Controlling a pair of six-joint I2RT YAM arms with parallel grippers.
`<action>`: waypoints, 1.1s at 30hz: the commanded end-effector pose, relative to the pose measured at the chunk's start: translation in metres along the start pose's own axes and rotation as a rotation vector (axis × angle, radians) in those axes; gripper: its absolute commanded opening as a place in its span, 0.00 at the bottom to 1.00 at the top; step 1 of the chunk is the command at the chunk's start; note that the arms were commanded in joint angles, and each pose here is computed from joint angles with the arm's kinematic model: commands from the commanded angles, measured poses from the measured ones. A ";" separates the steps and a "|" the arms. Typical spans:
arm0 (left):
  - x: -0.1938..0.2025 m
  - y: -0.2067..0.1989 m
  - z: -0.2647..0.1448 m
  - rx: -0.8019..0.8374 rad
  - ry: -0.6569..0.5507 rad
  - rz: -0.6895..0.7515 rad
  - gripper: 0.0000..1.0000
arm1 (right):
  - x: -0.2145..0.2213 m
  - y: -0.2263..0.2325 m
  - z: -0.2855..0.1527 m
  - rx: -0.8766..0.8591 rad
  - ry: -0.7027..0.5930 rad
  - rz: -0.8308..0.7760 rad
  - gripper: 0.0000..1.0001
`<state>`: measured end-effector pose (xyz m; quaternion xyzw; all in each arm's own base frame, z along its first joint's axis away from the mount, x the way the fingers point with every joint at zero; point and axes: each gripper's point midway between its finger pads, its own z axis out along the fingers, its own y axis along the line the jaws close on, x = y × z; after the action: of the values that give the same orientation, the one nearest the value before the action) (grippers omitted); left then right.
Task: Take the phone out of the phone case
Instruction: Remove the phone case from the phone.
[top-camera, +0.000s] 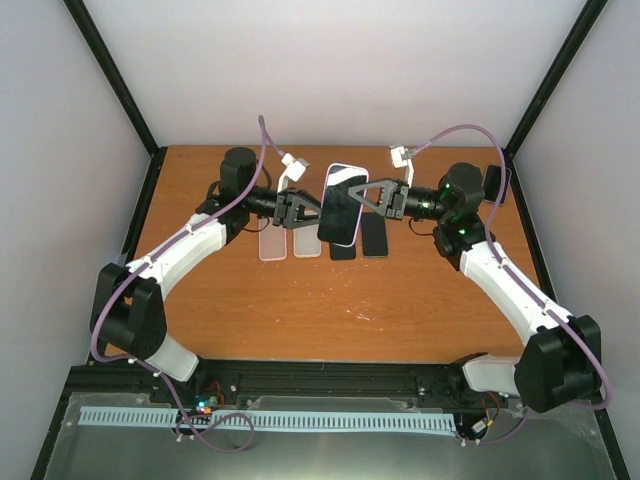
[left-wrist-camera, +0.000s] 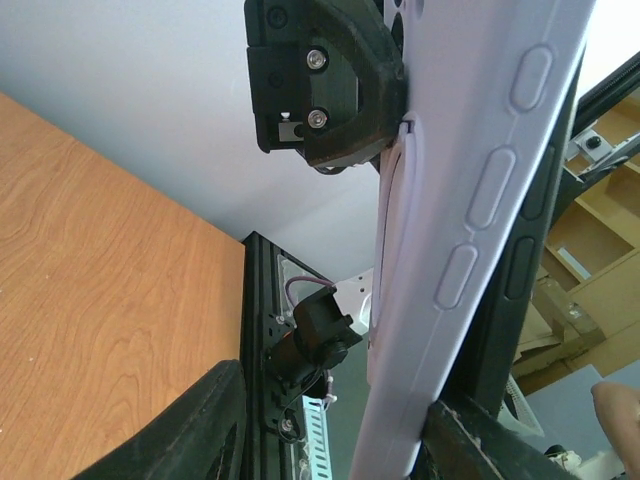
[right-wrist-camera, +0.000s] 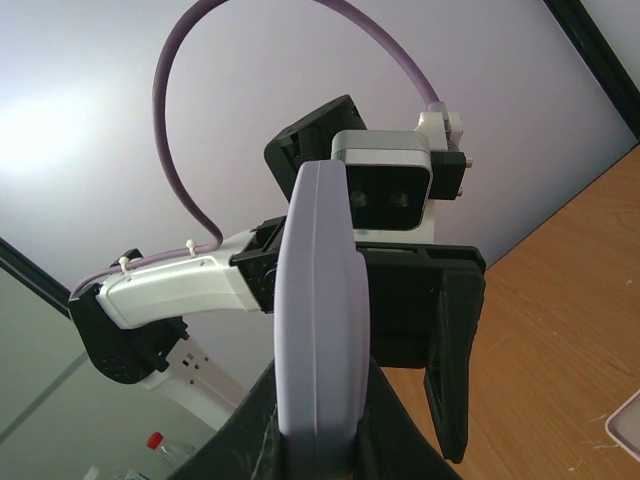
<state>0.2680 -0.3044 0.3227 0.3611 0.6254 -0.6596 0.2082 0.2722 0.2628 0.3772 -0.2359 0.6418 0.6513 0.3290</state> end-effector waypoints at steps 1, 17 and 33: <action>-0.046 -0.006 0.011 -0.090 -0.097 0.150 0.45 | 0.078 0.030 0.026 -0.208 0.325 0.160 0.03; -0.025 -0.019 0.018 0.029 -0.060 0.065 0.16 | 0.069 0.030 0.031 -0.205 0.344 0.125 0.03; -0.023 0.009 -0.006 -0.063 -0.164 -0.098 0.01 | -0.004 -0.034 0.000 0.131 0.144 0.057 0.59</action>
<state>0.2707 -0.3066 0.3231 0.3082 0.6317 -0.6843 0.1942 0.2877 0.2714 0.3548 -0.2407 0.6960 0.6266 0.2551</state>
